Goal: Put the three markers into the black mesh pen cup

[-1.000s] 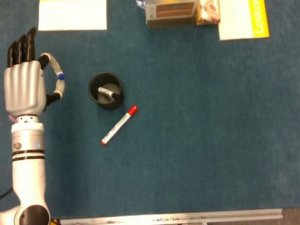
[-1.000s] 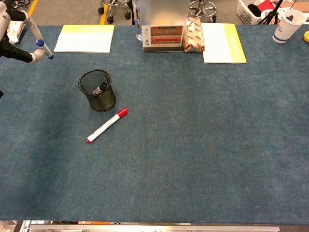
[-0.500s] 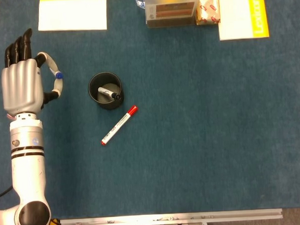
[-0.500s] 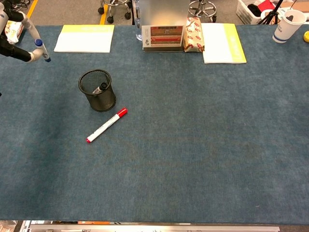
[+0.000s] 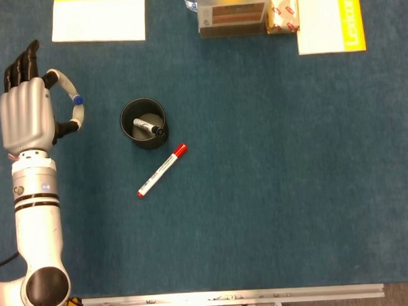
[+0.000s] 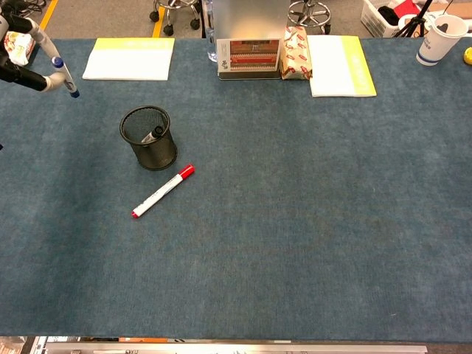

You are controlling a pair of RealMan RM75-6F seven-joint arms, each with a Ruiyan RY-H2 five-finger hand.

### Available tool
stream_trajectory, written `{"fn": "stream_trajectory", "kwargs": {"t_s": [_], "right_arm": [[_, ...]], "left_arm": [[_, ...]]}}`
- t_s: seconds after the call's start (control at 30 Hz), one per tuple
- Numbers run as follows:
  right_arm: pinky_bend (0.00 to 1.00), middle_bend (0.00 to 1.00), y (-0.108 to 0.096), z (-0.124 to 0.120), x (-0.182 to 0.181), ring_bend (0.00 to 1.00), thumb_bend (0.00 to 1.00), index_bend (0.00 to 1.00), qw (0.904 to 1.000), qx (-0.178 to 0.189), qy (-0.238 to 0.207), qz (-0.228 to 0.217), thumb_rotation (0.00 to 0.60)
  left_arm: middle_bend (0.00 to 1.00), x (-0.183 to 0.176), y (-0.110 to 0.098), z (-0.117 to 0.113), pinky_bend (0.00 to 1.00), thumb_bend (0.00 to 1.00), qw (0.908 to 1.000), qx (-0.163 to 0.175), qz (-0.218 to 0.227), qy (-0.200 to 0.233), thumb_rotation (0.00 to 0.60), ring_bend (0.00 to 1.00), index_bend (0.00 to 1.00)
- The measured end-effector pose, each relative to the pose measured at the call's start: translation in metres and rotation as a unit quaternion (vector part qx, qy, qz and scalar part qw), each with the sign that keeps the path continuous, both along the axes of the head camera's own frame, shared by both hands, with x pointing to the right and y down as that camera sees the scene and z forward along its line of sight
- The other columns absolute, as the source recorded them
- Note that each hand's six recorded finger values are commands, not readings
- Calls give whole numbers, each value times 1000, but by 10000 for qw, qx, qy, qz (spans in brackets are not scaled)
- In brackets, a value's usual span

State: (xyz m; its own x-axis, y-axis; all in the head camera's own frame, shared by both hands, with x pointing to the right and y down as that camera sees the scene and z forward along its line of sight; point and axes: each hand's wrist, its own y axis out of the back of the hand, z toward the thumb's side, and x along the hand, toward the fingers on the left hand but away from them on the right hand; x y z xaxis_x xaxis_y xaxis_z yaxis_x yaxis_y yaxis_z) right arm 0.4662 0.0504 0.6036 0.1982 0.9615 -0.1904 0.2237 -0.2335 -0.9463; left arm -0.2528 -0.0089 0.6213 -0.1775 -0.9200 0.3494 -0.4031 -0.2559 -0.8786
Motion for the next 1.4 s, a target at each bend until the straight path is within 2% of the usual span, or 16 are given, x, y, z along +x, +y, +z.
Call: {"fn": "stream_trajectory", "kwargs": {"t_s": [0.3,0.67,1.07,1.4], "right_arm": [[400,188,0,2,1,109,0,102,10000,-58,72,18,600],[400,187,1,7,2,109,0,102,9997,-164,176,42,600],[396,188,1,10,2,109,0,102,9995,-225,221,49,600],[392,188,1,12,3,109,0,102,9993,-263,252,55,600]], "left_arm": [[20,3,-3,-2,70,326,9974,-316,-387,524,600,0,606],[21,8,-8,-12,70,326,9908,-338,-658,1132,600,0,607],[22,10,-8,-13,70,332,9777,-670,-1061,1684,600,0,611],[22,20,-8,-12,70,333,9611,-1064,-1193,2252,600,0,611]]}}
